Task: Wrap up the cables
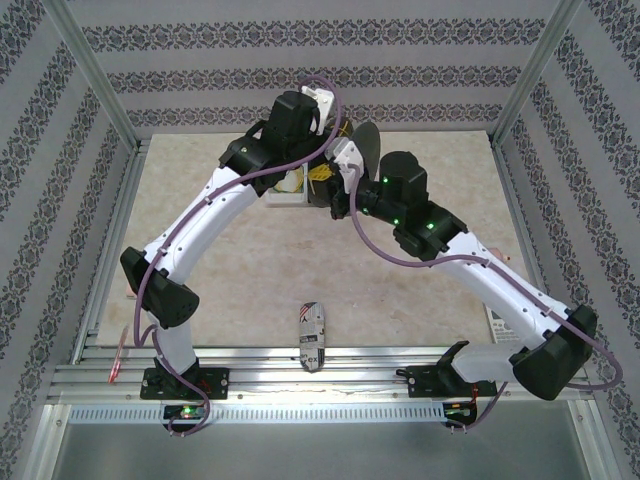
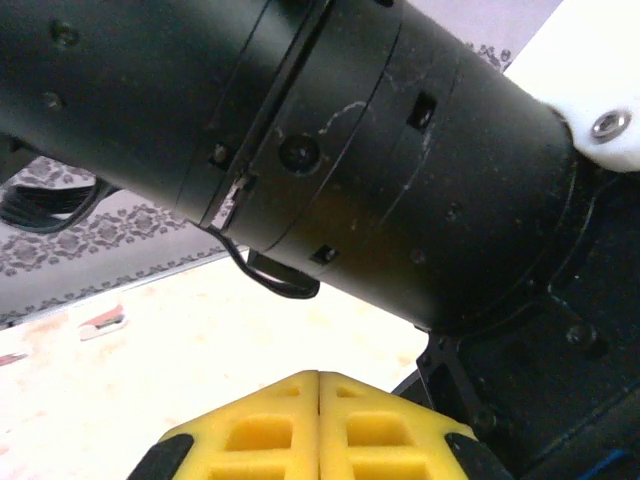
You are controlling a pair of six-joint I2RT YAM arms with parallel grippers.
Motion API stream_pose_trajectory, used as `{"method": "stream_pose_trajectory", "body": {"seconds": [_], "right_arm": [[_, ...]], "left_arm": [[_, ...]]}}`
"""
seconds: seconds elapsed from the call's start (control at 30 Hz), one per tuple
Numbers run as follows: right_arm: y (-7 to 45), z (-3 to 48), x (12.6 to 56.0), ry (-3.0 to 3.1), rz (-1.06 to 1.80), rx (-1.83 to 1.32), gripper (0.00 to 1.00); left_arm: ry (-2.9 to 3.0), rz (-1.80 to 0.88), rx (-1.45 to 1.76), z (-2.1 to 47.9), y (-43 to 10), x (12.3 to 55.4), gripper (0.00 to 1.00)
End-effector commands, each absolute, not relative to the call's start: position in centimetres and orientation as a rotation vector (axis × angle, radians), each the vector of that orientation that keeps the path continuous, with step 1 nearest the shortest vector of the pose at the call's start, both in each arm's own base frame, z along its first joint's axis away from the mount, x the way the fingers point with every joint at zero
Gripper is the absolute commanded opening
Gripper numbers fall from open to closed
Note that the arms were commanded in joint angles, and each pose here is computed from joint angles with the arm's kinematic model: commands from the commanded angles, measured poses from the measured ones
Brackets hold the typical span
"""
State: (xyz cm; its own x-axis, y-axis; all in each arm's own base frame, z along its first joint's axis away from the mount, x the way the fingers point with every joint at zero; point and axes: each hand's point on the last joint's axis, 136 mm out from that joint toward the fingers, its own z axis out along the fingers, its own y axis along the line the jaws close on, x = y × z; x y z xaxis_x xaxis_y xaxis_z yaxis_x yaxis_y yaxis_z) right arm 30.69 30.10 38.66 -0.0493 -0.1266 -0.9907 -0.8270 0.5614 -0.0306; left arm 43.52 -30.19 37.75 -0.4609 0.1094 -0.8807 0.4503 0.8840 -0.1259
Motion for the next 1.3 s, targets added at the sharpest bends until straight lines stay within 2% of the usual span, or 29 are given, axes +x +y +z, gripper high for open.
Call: {"method": "stream_pose_trajectory", "body": {"seconds": [0.0,0.37,0.77,1.03,1.27], "right_arm": [[24.7,46.2,33.0,1.382,0.600,-0.575,0.00],[16.7,47.1,35.1,1.380,0.556,-0.181,0.00],[17.0,47.0,36.6,1.426,0.595,-0.121,0.00],[19.1,48.7,33.8,1.387,0.625,-0.334,0.29],[16.2,49.0,31.7,1.385,0.540,-0.343,0.39]], "left_arm": [[2.103,-0.377,0.533,37.2,-29.6,41.1,0.00],[2.118,-0.364,0.540,36.8,-29.6,41.0,0.00],[2.112,-0.355,0.572,36.9,-30.2,41.0,0.00],[2.120,-0.331,0.580,36.9,-30.2,41.3,0.00],[2.132,-0.335,0.608,36.4,-30.4,41.1,0.00]]}}
